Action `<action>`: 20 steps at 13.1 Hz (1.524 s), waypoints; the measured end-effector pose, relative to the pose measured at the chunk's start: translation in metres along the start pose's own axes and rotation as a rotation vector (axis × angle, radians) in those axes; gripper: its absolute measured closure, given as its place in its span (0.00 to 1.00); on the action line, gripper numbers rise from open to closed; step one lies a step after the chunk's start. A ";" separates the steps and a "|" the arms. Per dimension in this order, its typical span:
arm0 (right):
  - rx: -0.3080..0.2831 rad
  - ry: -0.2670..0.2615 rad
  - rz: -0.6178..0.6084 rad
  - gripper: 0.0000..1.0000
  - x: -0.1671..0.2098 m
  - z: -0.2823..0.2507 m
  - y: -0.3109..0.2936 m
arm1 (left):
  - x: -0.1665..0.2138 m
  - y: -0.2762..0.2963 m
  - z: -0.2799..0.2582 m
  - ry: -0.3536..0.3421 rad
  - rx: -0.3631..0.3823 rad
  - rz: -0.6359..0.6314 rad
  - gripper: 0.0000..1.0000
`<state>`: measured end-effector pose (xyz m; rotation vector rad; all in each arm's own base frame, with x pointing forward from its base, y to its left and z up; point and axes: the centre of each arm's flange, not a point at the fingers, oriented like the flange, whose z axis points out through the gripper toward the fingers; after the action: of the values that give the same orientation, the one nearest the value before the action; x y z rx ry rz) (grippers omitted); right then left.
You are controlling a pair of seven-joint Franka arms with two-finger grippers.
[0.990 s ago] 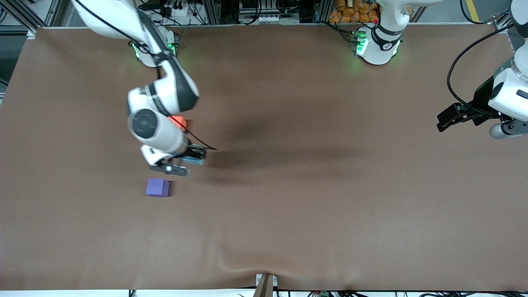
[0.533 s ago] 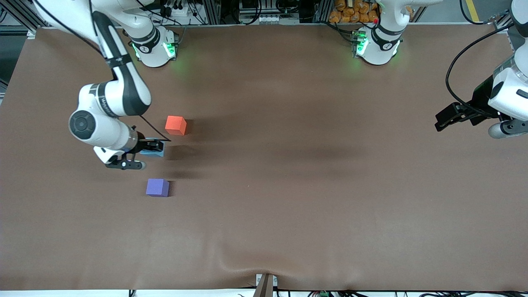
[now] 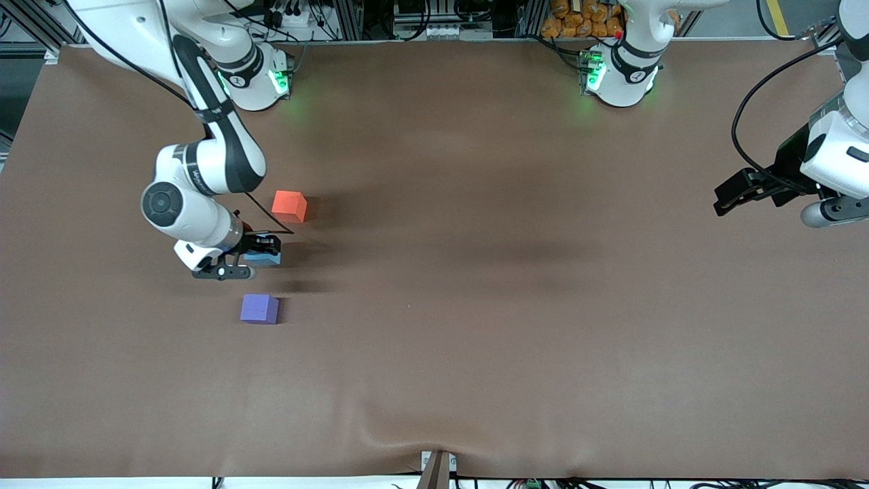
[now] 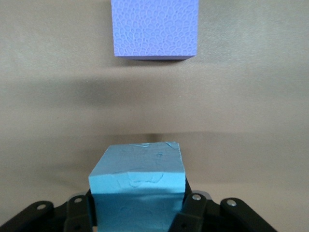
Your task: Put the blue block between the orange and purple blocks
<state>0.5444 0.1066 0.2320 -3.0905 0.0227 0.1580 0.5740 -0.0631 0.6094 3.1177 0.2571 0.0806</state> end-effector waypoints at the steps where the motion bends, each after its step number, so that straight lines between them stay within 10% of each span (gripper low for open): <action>1: -0.002 0.004 0.001 0.40 0.001 0.007 0.000 | 0.000 0.000 0.000 0.000 0.000 0.000 0.00; 8: -0.010 0.003 0.041 0.40 0.003 0.034 0.001 | -0.002 0.007 0.001 0.001 -0.001 0.013 0.00; 13: -0.005 0.027 0.063 0.01 0.008 0.021 -0.005 | -0.004 0.015 0.001 0.000 -0.004 0.028 0.00; 20: 0.055 0.160 0.055 0.00 0.006 -0.194 0.100 | -0.003 0.015 0.001 0.008 -0.006 0.027 0.00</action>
<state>0.5682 -0.0030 0.4191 -3.0402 0.1156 -0.0865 0.5735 -0.0783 0.6088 3.1159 0.2151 0.0944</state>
